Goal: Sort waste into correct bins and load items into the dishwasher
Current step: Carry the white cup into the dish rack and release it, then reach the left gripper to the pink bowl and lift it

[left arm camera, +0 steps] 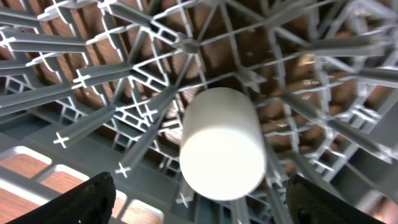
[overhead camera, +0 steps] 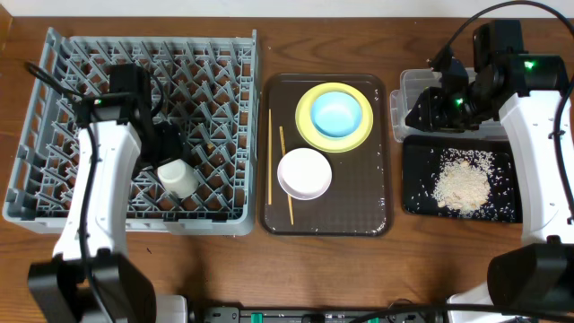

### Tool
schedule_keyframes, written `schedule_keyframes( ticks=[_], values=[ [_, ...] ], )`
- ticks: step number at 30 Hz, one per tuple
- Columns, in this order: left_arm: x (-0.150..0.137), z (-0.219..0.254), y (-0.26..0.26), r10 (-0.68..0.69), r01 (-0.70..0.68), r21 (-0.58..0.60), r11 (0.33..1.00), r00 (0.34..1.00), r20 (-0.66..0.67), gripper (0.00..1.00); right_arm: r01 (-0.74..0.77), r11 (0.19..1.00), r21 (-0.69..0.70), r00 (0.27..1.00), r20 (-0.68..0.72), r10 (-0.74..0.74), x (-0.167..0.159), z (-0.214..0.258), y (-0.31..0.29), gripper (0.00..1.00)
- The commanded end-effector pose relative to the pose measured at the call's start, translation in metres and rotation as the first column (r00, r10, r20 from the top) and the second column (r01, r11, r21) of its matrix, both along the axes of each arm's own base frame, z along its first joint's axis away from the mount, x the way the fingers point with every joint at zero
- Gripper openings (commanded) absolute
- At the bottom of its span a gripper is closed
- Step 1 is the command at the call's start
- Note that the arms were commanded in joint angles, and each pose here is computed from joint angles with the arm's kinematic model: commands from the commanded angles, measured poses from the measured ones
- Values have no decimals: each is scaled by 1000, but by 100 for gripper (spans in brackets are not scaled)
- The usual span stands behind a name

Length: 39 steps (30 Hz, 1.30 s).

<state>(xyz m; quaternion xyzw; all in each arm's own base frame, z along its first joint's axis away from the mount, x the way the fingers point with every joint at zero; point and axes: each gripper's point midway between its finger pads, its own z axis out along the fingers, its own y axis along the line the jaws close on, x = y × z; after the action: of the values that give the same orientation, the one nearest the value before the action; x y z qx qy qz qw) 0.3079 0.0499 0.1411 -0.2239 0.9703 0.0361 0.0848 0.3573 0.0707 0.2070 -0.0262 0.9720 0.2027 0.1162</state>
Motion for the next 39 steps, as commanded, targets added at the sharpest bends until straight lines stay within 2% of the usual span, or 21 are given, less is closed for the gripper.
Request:
schedule_keyframes(
  ticks=[1,3,5,7,10,14,15,17,18,20,22,29,33,39],
  values=[
    [5,39,-25,-18,39,-126,991,986,165,90,-24,1000,-7,999,22,24,-3,6,2,32],
    [14,63,-54,-54,126,-241,962,957,286,89,-2,1000,-28,1000,11,3,-3,4,-2,32],
    [20,80,-72,-98,204,-261,943,925,367,89,72,995,-73,997,-8,-73,-2,1,-12,32],
    [24,91,-87,-180,285,-199,938,888,423,89,102,990,-93,995,0,-103,-1,2,-16,34],
    [26,90,-107,-274,344,-99,934,863,424,90,113,989,-94,993,42,-109,-1,13,-17,36],
    [19,73,-154,-404,465,-85,881,834,375,95,175,972,-156,982,104,-160,-6,29,-32,43],
    [16,67,-167,-439,499,-89,862,824,358,96,179,971,-162,980,115,-161,-8,33,-33,52],
    [10,57,-192,-493,554,-113,825,803,335,96,175,974,-145,979,130,-157,-10,39,-31,86],
    [8,52,-206,-518,584,-138,800,788,332,96,165,979,-121,980,131,-149,-12,41,-26,99],
    [5,42,-236,-565,638,-182,748,756,330,95,137,986,-98,984,125,-124,-14,42,-21,98],
    [4,25,-258,-612,677,-182,714,728,307,90,138,985,-105,985,113,-126,-15,40,-22,91],
    [-3,-44,-292,-732,742,-41,669,667,137,89,147,984,-101,985,107,-136,-15,39,-22,87],
    [-13,-75,-302,-765,767,-33,641,641,53,88,147,984,-102,985,106,-136,-15,39,-22,85],
    [-23,-108,-307,-784,783,-42,621,620,-29,70,147,984,-101,985,107,-136,-15,39,-22,83]
  ],
)
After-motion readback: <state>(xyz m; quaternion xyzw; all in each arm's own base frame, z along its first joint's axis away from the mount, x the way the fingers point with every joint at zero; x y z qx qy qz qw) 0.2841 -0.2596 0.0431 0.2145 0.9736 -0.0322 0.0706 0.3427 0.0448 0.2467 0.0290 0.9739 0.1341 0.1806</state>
